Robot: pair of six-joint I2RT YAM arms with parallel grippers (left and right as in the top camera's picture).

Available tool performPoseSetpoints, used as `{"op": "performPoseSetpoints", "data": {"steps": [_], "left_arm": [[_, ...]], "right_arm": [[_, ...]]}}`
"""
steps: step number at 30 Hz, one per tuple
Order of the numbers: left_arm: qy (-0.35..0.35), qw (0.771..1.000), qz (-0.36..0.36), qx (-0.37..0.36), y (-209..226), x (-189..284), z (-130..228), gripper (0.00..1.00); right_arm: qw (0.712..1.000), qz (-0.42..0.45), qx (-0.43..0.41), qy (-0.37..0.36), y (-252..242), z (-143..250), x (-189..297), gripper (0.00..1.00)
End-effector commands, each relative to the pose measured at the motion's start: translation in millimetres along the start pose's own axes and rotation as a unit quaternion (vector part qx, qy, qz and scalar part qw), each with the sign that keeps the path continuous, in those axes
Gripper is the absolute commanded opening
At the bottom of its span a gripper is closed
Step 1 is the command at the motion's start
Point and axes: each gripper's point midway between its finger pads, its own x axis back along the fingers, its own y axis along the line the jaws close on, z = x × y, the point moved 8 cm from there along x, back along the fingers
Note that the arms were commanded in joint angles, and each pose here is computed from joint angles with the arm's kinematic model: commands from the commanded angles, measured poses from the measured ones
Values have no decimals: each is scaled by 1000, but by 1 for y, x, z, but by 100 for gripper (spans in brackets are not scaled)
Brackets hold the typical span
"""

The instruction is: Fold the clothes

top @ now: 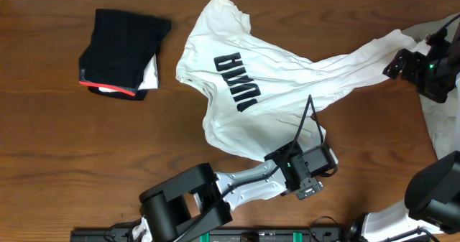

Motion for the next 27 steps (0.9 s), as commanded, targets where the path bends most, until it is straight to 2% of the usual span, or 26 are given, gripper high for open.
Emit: {"op": "performPoseSetpoints", "data": {"steps": [1,3,5,8,11,14,16,18,19,22,27], "left_arm": [[28,1000,-7,-12,1,-18,14,97],[34,999,-8,-12,1,-23,18,96],[39,999,-8,-12,1,-27,20,90],[41,999,-8,-12,1,-28,21,77],[48,999,-8,-13,1,-28,23,58],[56,998,-9,-14,1,-28,26,47],[60,998,-9,-14,1,-28,27,35],[61,998,-9,-14,1,-27,27,12],[60,998,-9,-14,1,-27,27,6],[54,998,-17,-14,3,-22,24,6],[43,997,-69,-15,15,7,15,6]], "right_arm": [[1000,-2,3,-2,3,1,1,99],[1000,-2,3,-2,3,1,1,99],[1000,-2,3,-2,3,1,1,99],[1000,-2,3,-3,3,1,1,99],[1000,-2,3,-3,3,1,1,99],[1000,-2,3,-3,3,1,1,99],[1000,-2,3,-2,3,1,1,99],[1000,-2,3,-1,3,1,1,99],[1000,-2,3,-1,3,2,1,99],[1000,-2,3,0,3,2,1,99],[1000,-1,2,3,3,3,1,99]]}}
